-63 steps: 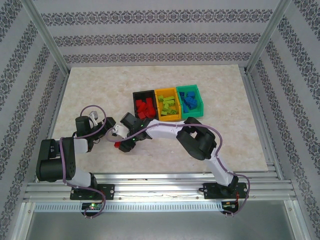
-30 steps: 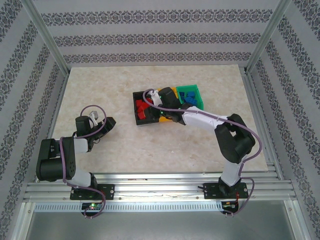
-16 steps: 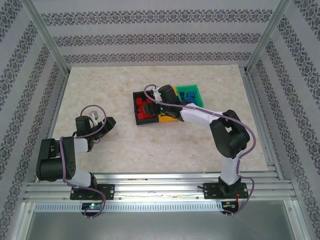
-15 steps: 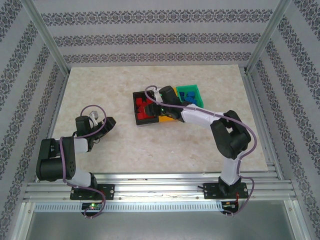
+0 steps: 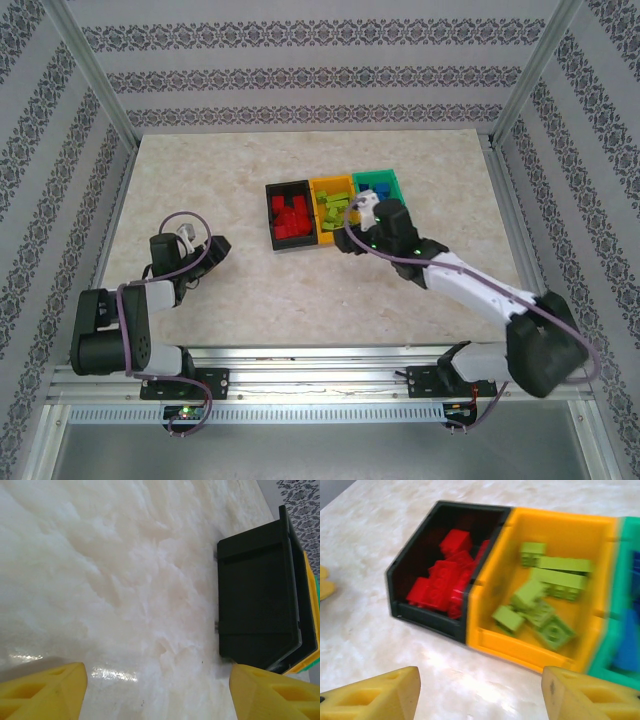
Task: Sort the legos into containers by color
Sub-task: Reset both arms
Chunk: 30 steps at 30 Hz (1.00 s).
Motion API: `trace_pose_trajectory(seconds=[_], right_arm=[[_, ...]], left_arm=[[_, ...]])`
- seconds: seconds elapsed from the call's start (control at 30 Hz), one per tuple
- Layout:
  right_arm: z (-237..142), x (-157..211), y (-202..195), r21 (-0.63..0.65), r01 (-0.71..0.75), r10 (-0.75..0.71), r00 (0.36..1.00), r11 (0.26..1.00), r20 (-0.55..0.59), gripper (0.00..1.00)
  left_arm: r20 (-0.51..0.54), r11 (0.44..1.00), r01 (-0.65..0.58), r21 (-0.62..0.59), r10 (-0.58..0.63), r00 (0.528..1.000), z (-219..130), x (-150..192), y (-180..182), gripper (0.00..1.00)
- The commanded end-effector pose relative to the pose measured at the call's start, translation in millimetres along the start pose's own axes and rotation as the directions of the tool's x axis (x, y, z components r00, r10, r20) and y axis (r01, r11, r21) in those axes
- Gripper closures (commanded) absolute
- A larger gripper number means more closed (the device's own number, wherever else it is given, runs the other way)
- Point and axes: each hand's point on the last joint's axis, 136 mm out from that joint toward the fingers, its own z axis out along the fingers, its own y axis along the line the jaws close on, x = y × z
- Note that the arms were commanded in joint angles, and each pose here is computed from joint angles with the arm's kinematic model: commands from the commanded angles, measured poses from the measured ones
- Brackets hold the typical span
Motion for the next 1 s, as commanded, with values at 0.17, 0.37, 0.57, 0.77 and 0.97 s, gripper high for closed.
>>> trace_pose_trajectory(seconds=[0.17,0.37,0.57,0.77,0.97], right_arm=[[-65,-2,-99,0.251,-0.206,0.153,0.965,0.946,0.213,0.29],[-99,4,-160,0.413,-0.331,0.177,0.913,0.849,0.368,0.09],[-126,20,-203,0.619,-0.383,0.055,0.875,0.686,0.481,0.02],[-112,30,-210,0.676,-0.254,-0.068,0.909,0.692,0.411,0.02],[-85,38,-223,0.684,-0.218,-0.075,0.926,0.696,0.371,0.02]], left_arm=[[0.068,0.992,-0.075,-0.106,0.083,0.994,-25,-9,2,0.24],[0.195,0.985,-0.08,-0.152,0.11,0.975,-40,-34,-2,0.21],[0.284,0.959,-0.1,-0.263,0.176,0.943,-47,-65,5,0.08],[0.333,0.935,-0.133,-0.328,0.246,0.91,-48,-90,9,0.0],[0.349,0.929,-0.12,-0.349,0.248,0.904,-39,-108,15,0.0]])
